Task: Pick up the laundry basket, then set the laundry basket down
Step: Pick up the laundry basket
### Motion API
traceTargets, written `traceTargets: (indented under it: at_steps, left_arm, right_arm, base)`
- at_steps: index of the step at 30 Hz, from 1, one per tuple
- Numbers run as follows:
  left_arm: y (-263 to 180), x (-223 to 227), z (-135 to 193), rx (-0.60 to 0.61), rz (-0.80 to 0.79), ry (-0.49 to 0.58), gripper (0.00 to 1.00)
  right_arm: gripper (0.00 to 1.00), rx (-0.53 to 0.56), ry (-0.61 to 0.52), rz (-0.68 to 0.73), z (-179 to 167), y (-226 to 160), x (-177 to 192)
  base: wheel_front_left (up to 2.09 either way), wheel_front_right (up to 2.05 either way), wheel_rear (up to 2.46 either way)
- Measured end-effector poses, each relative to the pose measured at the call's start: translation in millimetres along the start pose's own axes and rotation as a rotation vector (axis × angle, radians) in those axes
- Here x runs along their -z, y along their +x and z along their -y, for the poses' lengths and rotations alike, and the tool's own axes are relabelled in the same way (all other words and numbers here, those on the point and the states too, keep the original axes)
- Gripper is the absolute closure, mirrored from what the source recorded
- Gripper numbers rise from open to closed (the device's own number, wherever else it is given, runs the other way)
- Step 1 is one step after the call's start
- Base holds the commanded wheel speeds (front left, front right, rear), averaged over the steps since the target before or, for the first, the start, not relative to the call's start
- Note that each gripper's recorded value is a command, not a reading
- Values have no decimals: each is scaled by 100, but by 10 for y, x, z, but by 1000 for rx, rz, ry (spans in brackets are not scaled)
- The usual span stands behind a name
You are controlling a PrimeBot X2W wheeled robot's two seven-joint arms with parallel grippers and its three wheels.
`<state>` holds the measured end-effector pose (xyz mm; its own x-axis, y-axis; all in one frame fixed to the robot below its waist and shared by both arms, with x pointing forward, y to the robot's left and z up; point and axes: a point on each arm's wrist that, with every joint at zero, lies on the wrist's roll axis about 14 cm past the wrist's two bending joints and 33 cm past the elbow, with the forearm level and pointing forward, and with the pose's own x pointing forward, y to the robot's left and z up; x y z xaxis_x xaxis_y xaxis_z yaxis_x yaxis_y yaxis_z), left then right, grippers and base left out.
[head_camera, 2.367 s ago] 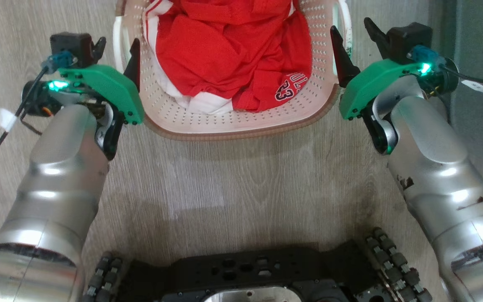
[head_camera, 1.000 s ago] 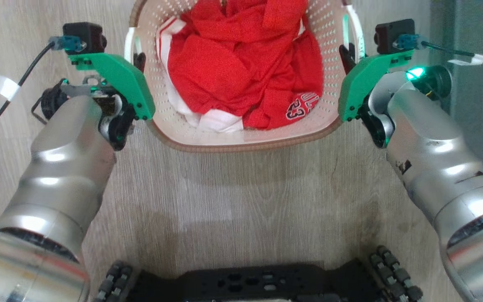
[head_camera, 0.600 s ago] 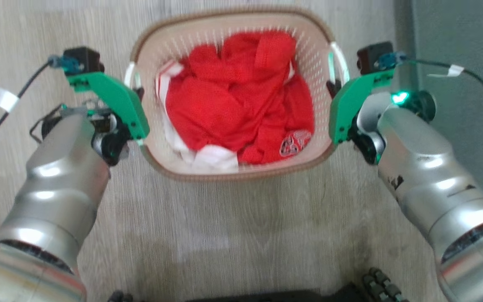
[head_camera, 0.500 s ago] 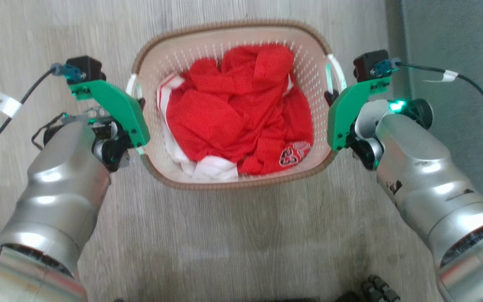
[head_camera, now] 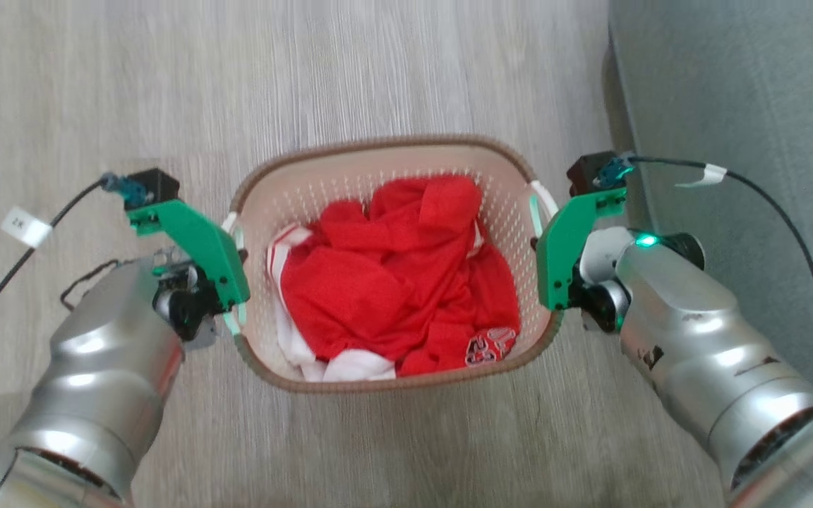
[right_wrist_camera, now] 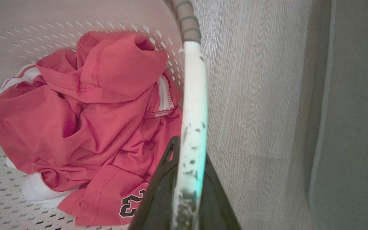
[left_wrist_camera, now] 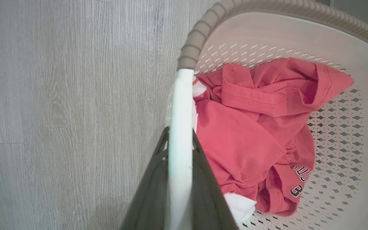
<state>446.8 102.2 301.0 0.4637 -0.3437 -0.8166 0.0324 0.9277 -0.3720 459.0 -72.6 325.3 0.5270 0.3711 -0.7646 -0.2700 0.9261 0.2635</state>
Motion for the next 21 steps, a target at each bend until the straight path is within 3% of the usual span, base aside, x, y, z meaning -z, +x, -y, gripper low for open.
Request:
traceTargets:
  at_steps: [21]
  left_arm:
    - [-690,147,132,-2,10,-15,100]
  right_arm:
    - [100,4,-42,-9,-283,-661,-27]
  base:
    - [0,0,0]
